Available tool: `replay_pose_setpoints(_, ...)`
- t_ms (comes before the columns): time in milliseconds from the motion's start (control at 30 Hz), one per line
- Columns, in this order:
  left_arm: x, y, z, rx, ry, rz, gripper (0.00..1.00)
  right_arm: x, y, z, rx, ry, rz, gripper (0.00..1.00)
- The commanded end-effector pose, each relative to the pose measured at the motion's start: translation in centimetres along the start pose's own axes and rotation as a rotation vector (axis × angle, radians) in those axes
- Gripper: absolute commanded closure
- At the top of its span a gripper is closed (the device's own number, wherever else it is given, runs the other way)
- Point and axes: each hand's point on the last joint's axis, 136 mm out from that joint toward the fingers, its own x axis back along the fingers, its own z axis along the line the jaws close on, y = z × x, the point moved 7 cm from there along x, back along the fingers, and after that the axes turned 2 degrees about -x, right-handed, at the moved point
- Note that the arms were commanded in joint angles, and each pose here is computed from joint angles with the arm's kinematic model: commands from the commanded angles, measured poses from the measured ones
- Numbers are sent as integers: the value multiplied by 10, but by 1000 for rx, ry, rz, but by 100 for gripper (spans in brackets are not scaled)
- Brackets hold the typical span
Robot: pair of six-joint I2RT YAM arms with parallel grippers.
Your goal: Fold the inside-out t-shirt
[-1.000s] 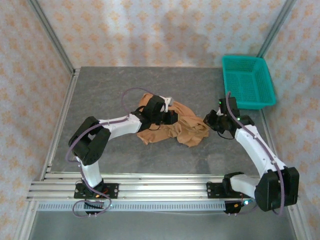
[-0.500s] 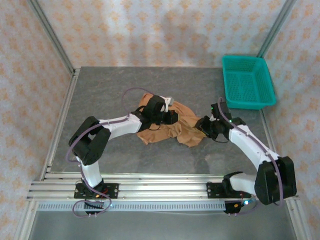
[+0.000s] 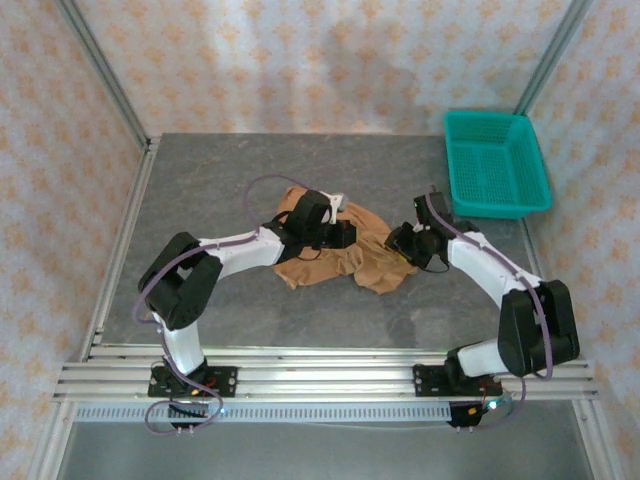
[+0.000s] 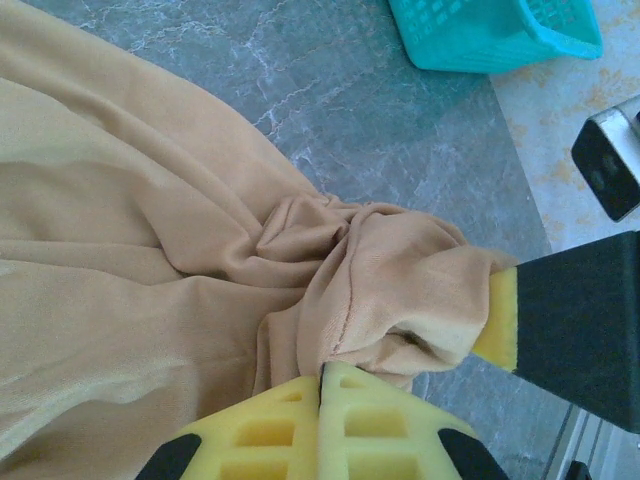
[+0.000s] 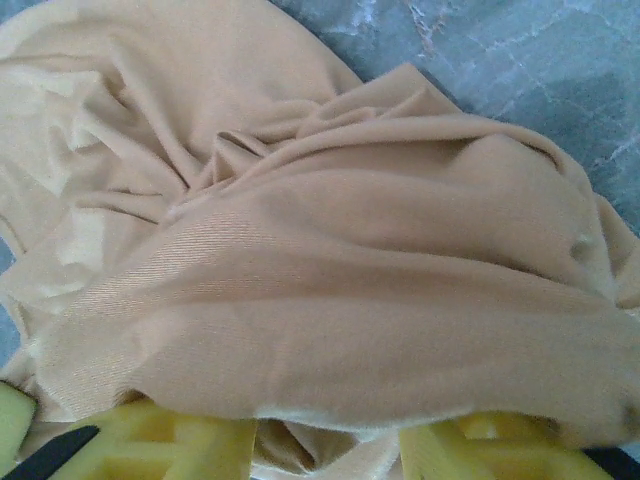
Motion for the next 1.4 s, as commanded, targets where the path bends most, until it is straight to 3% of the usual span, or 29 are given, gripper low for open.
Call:
replay_pose_setpoints(0, 0, 0, -2, -4, 6, 10, 100, 5, 5, 6, 29, -1, -37, 58)
replay_pose_setpoints(333, -2, 0, -2, -1, -2, 13, 100, 0, 13, 8, 38, -26, -49, 59)
replay_pose_setpoints(367, -2, 0, -2, -3, 0, 13, 100, -3, 15, 8, 40, -32, -54, 66)
replay_pose_setpoints(467, -1, -1, -1, -5, 8, 14, 100, -4, 18, 12, 44, -31, -47, 99)
replay_pose_setpoints(600, -3, 0, 7, -3, 55, 24, 100, 32, 14, 26, 79, 5, -53, 100)
replay_pose_setpoints(867, -13, 9, 17, 48, 80, 19, 100, 167, 5, 79, 163, 242, -214, 100)
replay_pose_setpoints(933, -11, 12, 12, 52, 68, 4, 100, 168, 6, 77, 158, 242, -237, 100)
replay_pose_setpoints(1067, -1, 17, 6, 43, 77, -10, 100, 134, 8, 68, 131, 210, -182, 100)
replay_pose_setpoints(1200, 24, 18, 12, 11, 219, -26, 56, 117, 13, 56, 122, 147, -213, 100)
replay_pose_setpoints(1233, 38, 17, 19, 4, 297, -36, 51, 119, 15, 52, 131, 115, -240, 100)
replay_pose_setpoints(1367, 94, 1, 45, -36, 572, -25, 52, 126, 31, 34, 115, 25, -307, 100)
